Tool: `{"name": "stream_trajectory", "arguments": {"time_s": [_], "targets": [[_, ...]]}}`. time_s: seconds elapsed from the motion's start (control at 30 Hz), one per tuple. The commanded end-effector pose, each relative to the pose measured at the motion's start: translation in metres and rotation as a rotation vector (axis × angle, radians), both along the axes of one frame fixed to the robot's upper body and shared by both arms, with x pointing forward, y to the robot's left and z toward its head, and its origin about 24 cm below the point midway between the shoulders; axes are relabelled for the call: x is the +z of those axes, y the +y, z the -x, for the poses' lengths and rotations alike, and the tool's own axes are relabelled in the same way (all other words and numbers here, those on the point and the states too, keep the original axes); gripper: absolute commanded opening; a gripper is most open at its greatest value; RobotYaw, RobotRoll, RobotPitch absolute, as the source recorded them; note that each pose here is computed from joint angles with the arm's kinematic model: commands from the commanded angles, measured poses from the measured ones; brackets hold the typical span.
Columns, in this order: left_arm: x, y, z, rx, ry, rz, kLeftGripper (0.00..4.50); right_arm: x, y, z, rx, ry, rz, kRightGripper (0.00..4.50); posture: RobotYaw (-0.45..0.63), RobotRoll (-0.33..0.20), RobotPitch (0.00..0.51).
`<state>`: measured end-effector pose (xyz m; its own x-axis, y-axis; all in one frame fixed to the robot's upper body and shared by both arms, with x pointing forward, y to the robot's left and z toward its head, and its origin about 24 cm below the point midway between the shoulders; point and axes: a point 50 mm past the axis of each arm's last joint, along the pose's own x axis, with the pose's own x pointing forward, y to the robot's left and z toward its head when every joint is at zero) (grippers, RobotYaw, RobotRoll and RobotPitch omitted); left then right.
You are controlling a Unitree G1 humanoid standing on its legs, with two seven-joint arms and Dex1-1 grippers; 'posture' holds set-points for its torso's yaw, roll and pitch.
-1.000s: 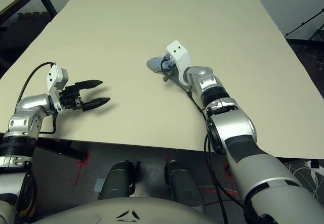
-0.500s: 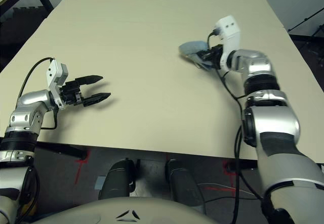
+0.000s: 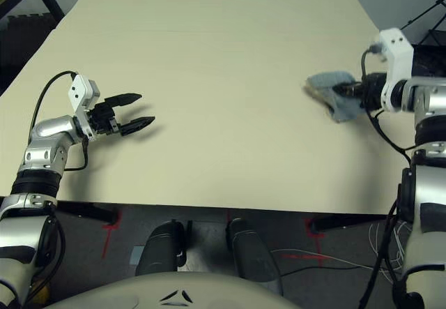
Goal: Wipe the water off the table with a rag.
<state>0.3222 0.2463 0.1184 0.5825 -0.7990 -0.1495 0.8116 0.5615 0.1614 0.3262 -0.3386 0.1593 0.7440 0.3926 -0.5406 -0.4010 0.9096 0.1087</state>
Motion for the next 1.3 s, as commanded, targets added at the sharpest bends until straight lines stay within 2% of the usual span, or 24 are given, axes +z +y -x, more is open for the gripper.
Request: {"name": "stream_trajectory", "arguments": {"time_s": [0.03,0.3,0.43,0.57,0.7,0.9,0.93,0.97,1.27,1.3], "targets": [[0.001,0.001,0.001,-0.017,0.010,-0.029,4.50,0.012,0.007,0.001,0.034,-0.039,-0.078,0.00,-0.18,0.000,0.121],[-0.004,-0.003,0.001,-0.028,0.023,-0.037,4.50,0.029,0.015,0.002,0.042,-0.077,-0.226,0.00,-0.19,0.000,0.120],[-0.006,-0.003,0.001,-0.029,0.027,-0.035,4.50,0.024,0.015,0.007,0.050,-0.022,-0.246,0.00,-0.19,0.000,0.119],[-0.007,-0.003,0.000,-0.030,0.030,-0.033,4.50,-0.006,-0.002,0.006,-0.054,0.005,-0.058,0.00,-0.19,0.000,0.117],[-0.007,-0.002,0.000,-0.032,0.030,-0.030,4.50,-0.027,-0.011,0.003,-0.090,-0.018,0.136,0.00,-0.18,0.000,0.114],[-0.006,0.001,0.000,-0.031,0.030,-0.032,4.50,-0.035,-0.013,-0.006,-0.135,-0.125,0.284,0.00,-0.17,0.000,0.114],[-0.005,0.003,0.000,-0.030,0.029,-0.033,4.50,-0.032,-0.013,-0.008,-0.135,-0.140,0.288,0.70,-0.17,0.000,0.114],[-0.005,0.003,0.000,-0.028,0.029,-0.035,4.50,-0.029,-0.012,-0.010,-0.132,-0.156,0.284,0.89,-0.17,0.000,0.114],[0.000,0.009,-0.002,0.018,0.002,-0.025,4.50,0.005,-0.008,-0.011,-0.002,-0.237,0.164,4.38,-0.18,0.000,0.114],[0.001,0.010,-0.002,0.030,-0.004,-0.018,4.50,0.009,-0.010,-0.010,-0.003,-0.242,0.155,4.44,-0.18,0.000,0.114]]}}
